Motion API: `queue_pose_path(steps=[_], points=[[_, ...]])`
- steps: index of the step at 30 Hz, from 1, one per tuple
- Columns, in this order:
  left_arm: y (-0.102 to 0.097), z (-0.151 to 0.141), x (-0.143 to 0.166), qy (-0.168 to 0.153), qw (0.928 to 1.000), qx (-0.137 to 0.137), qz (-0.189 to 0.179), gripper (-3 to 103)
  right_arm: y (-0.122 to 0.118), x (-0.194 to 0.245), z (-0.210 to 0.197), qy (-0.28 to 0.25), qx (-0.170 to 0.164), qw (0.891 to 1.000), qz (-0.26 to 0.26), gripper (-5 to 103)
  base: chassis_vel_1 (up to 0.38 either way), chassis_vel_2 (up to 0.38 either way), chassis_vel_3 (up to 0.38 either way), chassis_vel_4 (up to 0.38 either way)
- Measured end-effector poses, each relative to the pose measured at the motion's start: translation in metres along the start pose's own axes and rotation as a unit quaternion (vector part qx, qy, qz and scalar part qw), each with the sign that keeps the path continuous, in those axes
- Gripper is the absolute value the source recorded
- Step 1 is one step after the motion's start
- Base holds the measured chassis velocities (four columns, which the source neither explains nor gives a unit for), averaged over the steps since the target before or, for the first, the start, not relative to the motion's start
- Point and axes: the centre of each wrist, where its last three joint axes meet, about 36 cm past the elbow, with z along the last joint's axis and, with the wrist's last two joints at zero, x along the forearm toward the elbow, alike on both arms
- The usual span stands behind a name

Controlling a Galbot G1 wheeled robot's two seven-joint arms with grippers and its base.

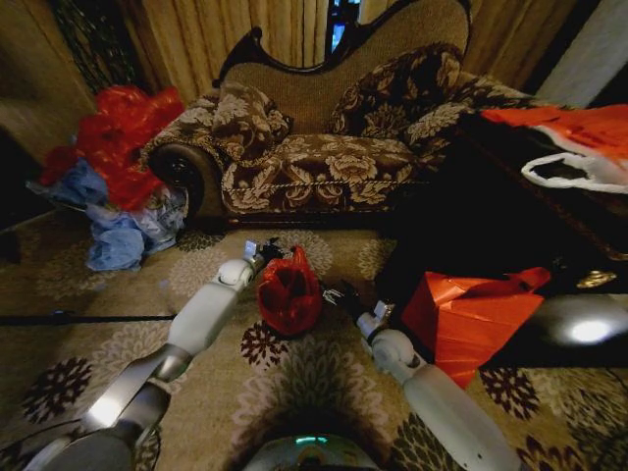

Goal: Place a garbage bag over the trash bin.

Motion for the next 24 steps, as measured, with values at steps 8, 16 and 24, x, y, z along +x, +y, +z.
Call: queue_pose_path(steps=[8, 16, 24], points=[[0.014, 0.007, 0.013, 0.045, 0.9989, -0.013, -0.007, 100, -0.001, 0.000, 0.001, 0.001, -0.001, 1.000, -0.002, 100, 0.000, 0.000, 0.000, 0.000], [0.001, -0.025, 0.057, -0.023, 0.9989, 0.041, 0.002, 100, -0.016, -0.009, -0.016, -0.002, -0.040, 0.999, -0.016, 100, 0.000, 0.000, 0.000, 0.000], [-0.016, -0.049, 0.099, -0.051, 0.9971, 0.056, 0.004, 100, -0.032, -0.016, -0.032, -0.014, -0.064, 0.998, -0.005, 100, 0.000, 0.000, 0.000, 0.000]])
